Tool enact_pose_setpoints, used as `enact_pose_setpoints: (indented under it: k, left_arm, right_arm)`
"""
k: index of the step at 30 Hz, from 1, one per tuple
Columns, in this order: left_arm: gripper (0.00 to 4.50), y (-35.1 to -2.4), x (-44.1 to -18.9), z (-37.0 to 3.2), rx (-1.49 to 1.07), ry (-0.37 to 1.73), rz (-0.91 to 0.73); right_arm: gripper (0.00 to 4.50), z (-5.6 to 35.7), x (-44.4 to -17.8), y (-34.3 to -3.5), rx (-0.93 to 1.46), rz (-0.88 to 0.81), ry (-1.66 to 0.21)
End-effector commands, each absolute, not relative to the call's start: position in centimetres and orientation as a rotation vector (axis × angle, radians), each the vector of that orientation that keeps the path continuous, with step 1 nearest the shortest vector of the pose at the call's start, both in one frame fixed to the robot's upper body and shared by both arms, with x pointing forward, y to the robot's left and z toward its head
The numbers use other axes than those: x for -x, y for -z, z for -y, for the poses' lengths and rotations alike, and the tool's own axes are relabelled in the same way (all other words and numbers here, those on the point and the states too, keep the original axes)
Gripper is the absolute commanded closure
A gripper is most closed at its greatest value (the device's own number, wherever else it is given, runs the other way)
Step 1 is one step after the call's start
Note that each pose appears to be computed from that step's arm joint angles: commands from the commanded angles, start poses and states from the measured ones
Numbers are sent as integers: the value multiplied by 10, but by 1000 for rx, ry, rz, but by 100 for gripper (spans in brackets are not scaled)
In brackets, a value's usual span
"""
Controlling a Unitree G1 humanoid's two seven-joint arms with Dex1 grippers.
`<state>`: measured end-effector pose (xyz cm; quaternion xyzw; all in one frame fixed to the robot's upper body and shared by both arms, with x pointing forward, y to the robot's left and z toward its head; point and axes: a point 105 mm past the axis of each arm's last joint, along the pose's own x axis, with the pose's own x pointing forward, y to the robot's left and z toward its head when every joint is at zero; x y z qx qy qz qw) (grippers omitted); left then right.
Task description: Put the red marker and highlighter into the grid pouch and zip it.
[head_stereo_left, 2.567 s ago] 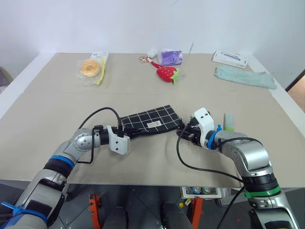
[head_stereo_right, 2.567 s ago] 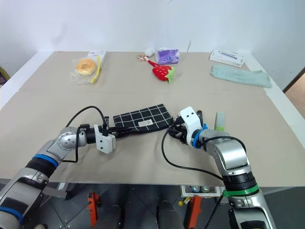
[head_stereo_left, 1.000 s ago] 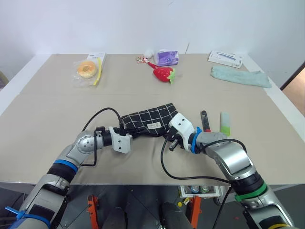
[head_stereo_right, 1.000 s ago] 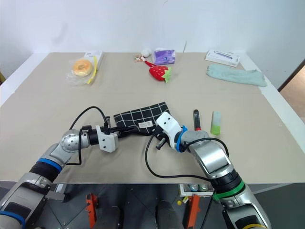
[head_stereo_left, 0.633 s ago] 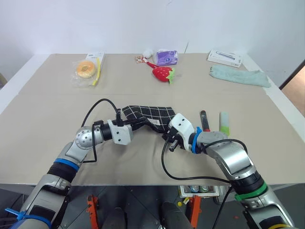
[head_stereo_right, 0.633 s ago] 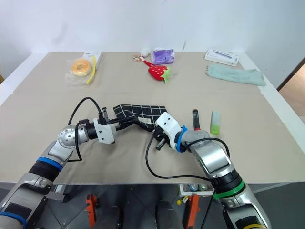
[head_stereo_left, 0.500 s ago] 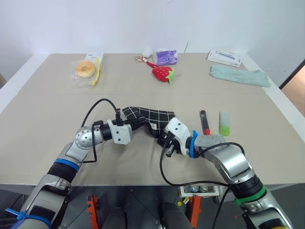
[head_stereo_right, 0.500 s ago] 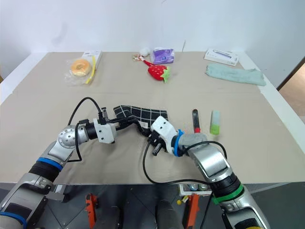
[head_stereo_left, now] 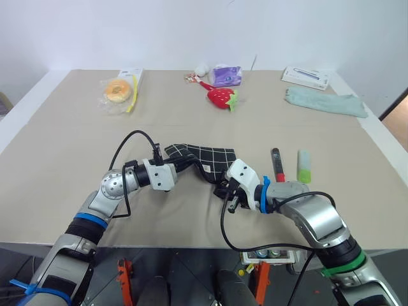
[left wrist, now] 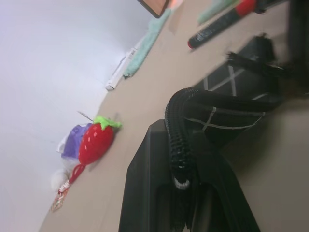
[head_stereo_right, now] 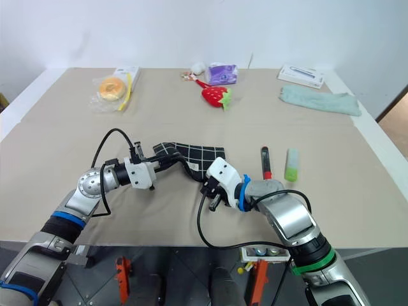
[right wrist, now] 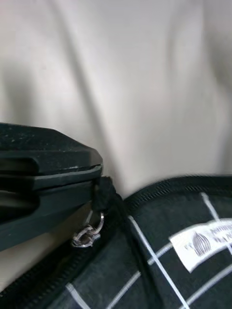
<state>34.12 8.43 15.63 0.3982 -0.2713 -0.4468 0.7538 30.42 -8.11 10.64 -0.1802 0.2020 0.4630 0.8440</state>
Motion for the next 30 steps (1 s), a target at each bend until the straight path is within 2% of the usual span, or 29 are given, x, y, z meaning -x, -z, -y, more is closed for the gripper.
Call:
enact_pose_setpoints:
  k: [1, 9, 16, 19, 25, 26, 30]
  left_arm:
    - [450, -172, -341, -86, -845, 939, 648]
    - [450, -176, -342, -83, -819, 931, 655]
    - [450, -160, -337, -88, -858, 963, 609]
    - [450, -145, -335, -93, -927, 983, 562]
    - [450, -125, -333, -93, -972, 995, 489]
    - [450, -122, -332, -92, -975, 1002, 483]
    - [450, -119, -330, -89, -982, 1012, 471]
  right_arm:
    - [447, 65, -300, -117, 368, -372, -1023]
    - [447, 30, -297, -150, 252, -192, -1106]
    - [447, 71, -302, -128, 363, -299, -1005]
    - [344, 88, -298, -130, 361, -326, -994]
    - [41, 116, -309, -139, 344, -325, -866]
    - [7, 117, -311, -141, 328, -319, -850]
    - [1, 115, -317, -148, 258, -323, -798]
